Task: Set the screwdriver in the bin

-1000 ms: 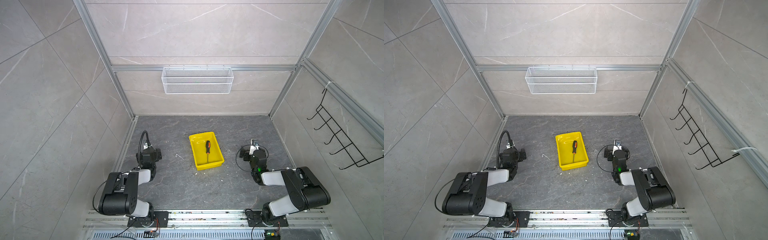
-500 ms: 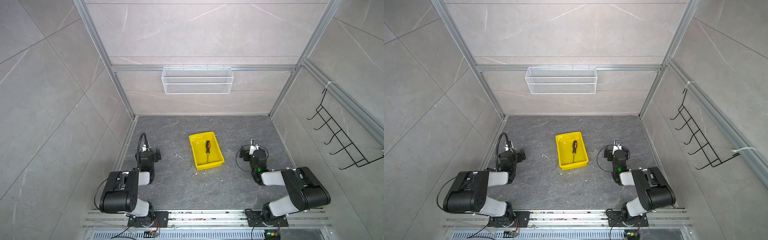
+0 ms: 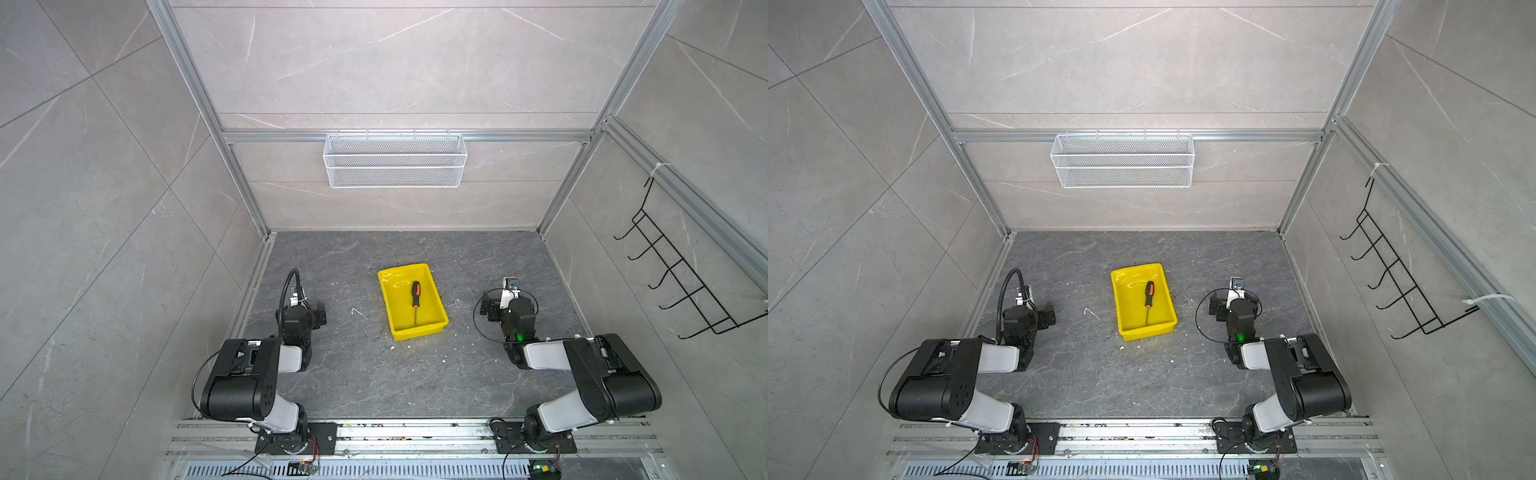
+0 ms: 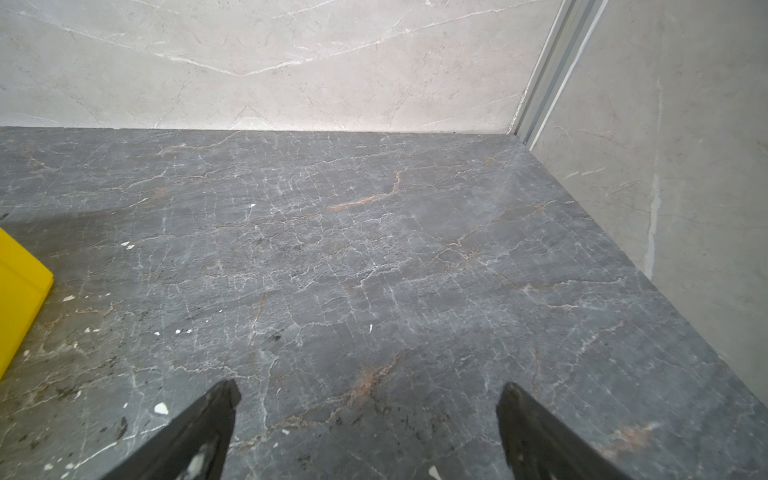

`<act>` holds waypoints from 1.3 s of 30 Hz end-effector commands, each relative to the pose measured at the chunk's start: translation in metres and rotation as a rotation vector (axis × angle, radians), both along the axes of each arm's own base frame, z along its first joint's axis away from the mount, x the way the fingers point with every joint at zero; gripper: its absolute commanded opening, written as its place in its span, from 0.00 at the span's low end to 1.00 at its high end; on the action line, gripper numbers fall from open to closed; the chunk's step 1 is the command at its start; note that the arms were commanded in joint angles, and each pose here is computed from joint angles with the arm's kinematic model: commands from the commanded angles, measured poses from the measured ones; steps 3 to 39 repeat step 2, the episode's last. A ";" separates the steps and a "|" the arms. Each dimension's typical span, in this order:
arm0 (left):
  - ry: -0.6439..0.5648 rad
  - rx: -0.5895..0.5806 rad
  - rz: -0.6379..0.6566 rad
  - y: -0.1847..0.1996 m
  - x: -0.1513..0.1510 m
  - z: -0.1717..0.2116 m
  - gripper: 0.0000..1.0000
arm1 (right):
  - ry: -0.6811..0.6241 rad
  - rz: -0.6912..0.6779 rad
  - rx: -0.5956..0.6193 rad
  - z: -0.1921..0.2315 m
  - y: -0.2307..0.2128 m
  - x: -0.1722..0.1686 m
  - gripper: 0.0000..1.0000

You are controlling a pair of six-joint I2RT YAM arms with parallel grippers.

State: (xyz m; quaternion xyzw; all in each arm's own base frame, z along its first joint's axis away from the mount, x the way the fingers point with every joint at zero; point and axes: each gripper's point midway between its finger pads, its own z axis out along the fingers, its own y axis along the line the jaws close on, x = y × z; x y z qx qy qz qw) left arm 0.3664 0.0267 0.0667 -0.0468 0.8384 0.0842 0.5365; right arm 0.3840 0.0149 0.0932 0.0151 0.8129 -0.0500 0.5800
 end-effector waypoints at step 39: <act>-0.078 0.001 -0.014 -0.001 0.013 0.023 1.00 | 0.007 0.014 0.005 0.000 0.003 0.004 1.00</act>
